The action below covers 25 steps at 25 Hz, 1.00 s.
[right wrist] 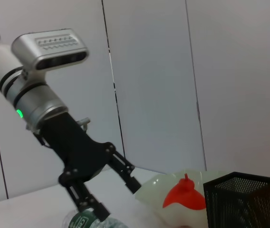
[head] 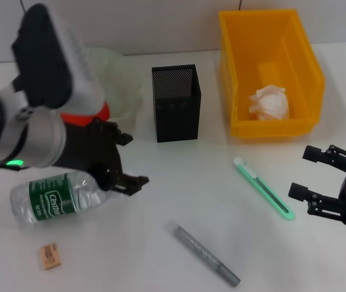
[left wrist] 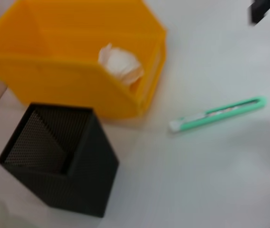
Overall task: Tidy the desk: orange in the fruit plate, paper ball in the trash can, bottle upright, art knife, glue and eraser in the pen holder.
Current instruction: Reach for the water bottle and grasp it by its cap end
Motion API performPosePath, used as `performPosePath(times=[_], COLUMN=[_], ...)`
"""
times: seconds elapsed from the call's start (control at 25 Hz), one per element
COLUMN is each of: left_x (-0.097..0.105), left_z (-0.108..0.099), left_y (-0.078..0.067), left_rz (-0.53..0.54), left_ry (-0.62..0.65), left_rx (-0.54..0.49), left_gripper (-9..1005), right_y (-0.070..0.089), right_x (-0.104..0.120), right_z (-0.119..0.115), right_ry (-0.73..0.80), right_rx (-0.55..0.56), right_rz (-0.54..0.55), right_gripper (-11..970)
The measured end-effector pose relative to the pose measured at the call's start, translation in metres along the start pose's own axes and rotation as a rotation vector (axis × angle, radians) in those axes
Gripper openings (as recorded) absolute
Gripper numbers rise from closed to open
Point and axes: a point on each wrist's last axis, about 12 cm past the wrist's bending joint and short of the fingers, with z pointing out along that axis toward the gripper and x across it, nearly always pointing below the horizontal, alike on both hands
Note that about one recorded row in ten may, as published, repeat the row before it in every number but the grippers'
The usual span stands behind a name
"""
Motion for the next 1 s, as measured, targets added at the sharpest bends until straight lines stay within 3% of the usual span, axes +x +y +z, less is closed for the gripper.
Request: performPosePath(times=[0.32, 0.56, 1.0], left_x=[-0.028, -0.027, -0.018], left_z=[0.021, 0.039, 0.051], left_y=[0.003, 0.01, 0.017], left_rz=[0.047, 0.032, -0.003], left_ry=[0.153, 0.251, 0.286], left_rx=[-0.021, -0.002, 0.017], left_gripper=[809, 809, 809], right_y=[0.002, 0.001, -0.001], right_x=[0.003, 0.002, 0.002], right_z=[0.001, 0.003, 0.008], right_ry=[0.006, 0.005, 0.004], right_rx=[0.007, 0.005, -0.001], right_rz=[0.002, -0.002, -0.004], right_gripper=[818, 818, 819])
